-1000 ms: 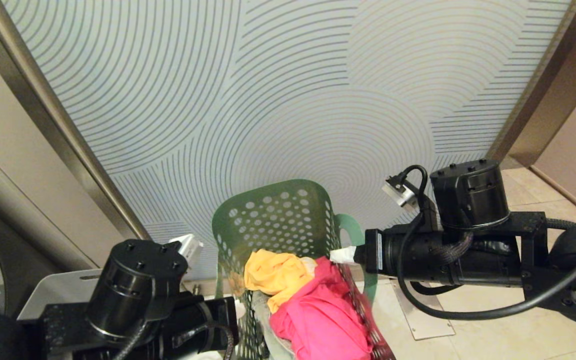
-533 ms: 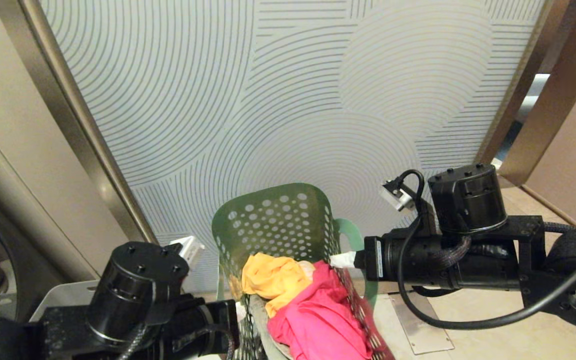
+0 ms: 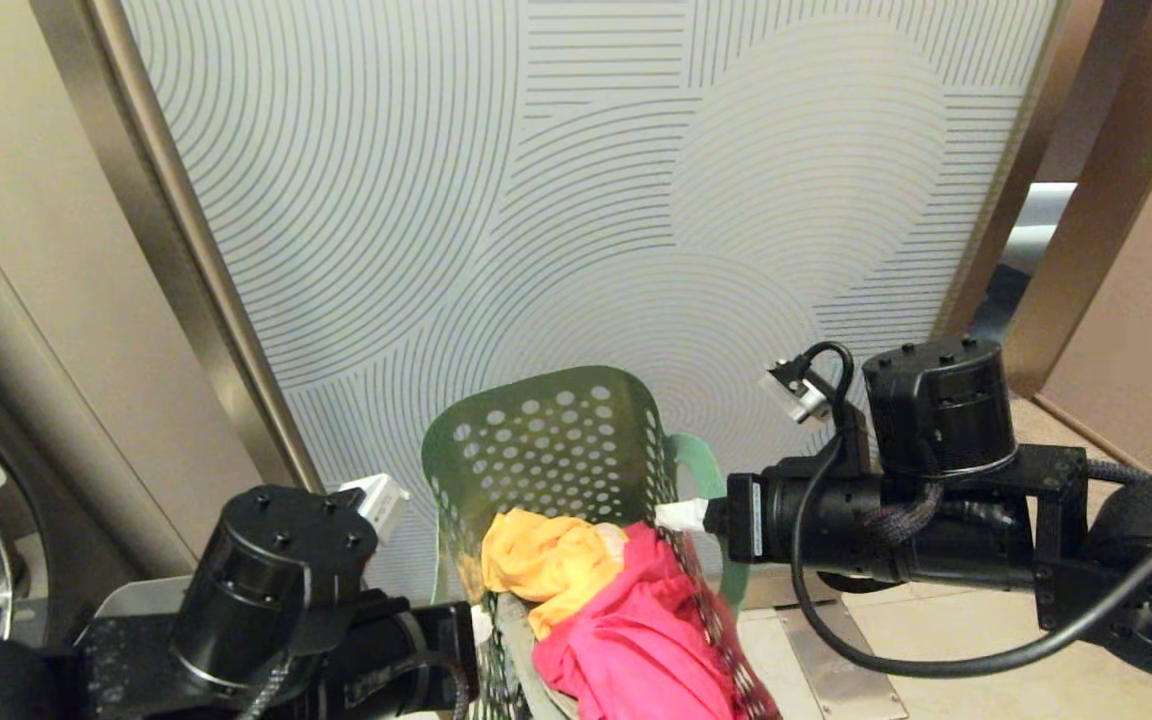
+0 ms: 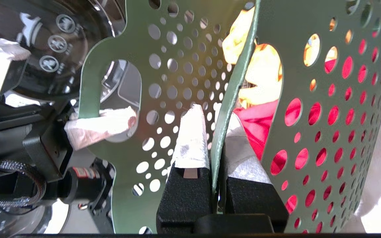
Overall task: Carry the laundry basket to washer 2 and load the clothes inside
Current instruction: Pick up the clothes basket and put it beside the washing machine
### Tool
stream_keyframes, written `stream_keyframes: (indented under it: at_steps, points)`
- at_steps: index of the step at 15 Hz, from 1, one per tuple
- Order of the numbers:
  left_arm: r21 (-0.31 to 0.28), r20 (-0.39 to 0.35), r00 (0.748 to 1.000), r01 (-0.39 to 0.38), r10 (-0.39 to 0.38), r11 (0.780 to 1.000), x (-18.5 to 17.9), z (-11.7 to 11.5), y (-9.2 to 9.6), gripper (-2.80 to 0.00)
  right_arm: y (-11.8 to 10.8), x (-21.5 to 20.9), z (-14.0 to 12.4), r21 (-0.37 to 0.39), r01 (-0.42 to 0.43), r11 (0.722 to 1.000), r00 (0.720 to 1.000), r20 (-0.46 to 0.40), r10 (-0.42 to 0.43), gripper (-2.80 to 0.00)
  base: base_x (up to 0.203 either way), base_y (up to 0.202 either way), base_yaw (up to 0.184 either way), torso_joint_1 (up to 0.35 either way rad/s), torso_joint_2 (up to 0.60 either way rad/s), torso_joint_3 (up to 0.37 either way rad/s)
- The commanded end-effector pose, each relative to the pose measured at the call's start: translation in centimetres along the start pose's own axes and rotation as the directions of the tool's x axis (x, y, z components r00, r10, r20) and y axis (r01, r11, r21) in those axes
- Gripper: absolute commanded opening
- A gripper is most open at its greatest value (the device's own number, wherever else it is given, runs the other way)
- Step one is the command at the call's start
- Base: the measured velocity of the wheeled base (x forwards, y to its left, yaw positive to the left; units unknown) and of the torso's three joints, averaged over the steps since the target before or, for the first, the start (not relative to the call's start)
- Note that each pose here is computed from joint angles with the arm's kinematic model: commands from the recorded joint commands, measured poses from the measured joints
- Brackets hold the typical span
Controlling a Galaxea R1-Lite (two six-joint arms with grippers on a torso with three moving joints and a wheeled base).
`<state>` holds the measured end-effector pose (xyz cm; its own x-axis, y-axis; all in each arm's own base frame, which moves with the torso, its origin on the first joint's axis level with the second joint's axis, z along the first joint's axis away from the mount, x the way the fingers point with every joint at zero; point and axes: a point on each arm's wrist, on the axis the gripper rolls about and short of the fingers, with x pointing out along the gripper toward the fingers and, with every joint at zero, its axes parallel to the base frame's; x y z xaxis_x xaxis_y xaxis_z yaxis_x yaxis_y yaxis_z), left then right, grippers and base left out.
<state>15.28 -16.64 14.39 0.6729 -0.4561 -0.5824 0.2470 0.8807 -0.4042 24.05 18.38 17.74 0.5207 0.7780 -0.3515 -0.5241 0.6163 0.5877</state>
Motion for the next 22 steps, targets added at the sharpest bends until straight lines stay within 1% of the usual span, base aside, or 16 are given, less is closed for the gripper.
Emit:
stream_keyframes:
  at_steps: [1, 3, 5, 17, 22]
  points:
    - [-0.003, -0.004, 1.000, -0.004, 0.004, 1.000, 0.16, -0.08, 0.02, -2.80, -0.44, 0.29, -0.54, 0.003, 0.003, 1.000, 1.000, -0.007, -0.003, -2.80, 0.000, 0.000, 0.000, 0.000, 0.00, 0.000]
    - [-0.003, -0.004, 1.000, -0.002, 0.002, 1.000, 0.18, -0.05, -0.01, -2.80, -0.49, 0.32, -0.60, -0.005, 0.004, 1.000, 1.000, -0.009, -0.004, -2.80, 0.000, 0.000, 0.000, 0.000, 0.00, 0.000]
    - [-0.003, -0.004, 1.000, 0.001, -0.001, 1.000, 0.15, -0.01, -0.05, -2.80, -0.52, 0.40, -0.61, -0.006, 0.005, 1.000, 1.000, -0.010, -0.005, -2.80, 0.000, -0.005, 0.109, 0.000, 0.00, 0.005]
    - [0.005, -0.008, 1.000, 0.011, -0.011, 1.000, -0.19, -0.29, -0.13, -2.80, -0.50, 0.46, -0.63, -0.021, 0.002, 1.000, 1.000, -0.011, -0.002, -2.80, 0.001, -0.009, 0.176, 0.001, 0.00, 0.002]
    - [0.006, -0.005, 1.000, 0.018, -0.018, 1.000, -0.46, -0.32, -0.16, -2.80, -0.49, 0.45, -0.62, -0.043, 0.001, 0.999, 1.000, -0.011, -0.002, -2.80, 0.002, -0.008, 0.174, 0.004, 0.00, 0.002]
